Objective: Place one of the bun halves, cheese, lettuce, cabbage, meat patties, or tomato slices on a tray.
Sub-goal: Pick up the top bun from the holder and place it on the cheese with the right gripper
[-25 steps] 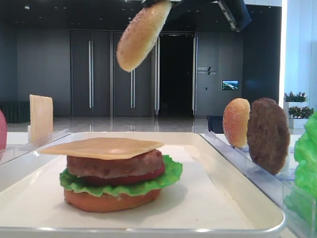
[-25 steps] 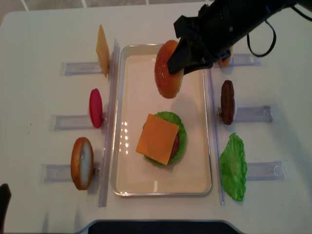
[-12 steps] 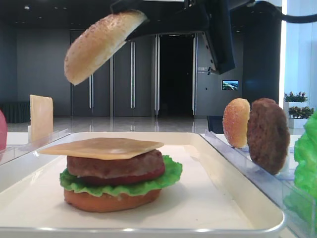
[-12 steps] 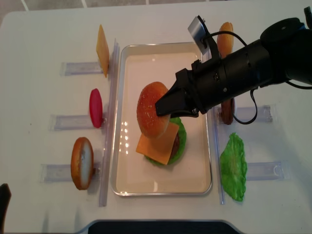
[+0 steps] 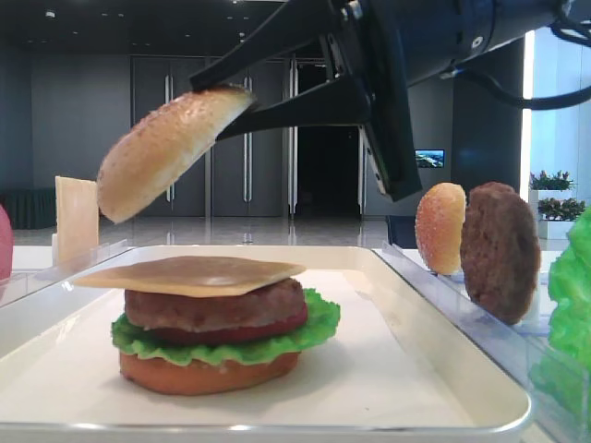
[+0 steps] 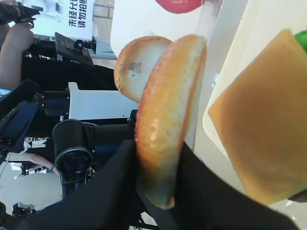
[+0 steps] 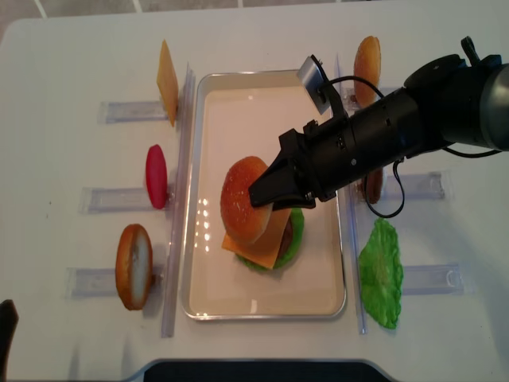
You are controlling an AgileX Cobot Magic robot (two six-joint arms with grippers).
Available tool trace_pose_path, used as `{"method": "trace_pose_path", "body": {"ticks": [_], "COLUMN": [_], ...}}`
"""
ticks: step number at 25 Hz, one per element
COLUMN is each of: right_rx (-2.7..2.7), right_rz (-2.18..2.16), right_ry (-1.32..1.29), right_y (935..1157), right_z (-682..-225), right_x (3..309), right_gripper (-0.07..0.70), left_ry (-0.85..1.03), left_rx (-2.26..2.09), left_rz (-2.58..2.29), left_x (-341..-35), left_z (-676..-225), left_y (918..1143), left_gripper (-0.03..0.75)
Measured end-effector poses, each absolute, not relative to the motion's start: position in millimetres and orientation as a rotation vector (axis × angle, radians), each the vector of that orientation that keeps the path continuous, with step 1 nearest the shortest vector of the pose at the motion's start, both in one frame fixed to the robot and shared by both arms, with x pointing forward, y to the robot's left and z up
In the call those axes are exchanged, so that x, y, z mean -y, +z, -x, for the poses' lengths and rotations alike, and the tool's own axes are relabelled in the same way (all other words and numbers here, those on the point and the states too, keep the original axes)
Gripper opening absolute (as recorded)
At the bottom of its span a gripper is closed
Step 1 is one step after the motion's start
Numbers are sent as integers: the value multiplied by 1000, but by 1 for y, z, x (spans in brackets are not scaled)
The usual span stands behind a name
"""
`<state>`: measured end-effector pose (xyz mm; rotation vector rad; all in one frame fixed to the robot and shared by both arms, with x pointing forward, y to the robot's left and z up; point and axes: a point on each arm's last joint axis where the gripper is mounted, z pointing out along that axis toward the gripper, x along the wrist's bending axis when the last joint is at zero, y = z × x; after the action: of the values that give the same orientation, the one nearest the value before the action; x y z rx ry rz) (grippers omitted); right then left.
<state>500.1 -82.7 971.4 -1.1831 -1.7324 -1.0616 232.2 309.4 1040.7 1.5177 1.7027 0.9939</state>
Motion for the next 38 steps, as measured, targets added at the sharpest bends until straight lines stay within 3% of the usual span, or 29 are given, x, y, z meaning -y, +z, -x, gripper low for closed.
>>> {"method": "trace_pose_path", "body": {"ticks": [13,38], "right_rx": [1702,1716], "right_rz": [1155,1162], "right_ry": [-1001,-992], "right_y": [951,949], "right_z": [-500,-501], "right_x": [80,80], "right_gripper": [199,221], "left_ry": [994,994], "left_rx": [-1703,-1703], "left_rz": [-1518,-1518], "left_x": [-309,-309], "left_z": [-232,-232], "left_y": [1041,1041], "left_gripper": [692,692]}}
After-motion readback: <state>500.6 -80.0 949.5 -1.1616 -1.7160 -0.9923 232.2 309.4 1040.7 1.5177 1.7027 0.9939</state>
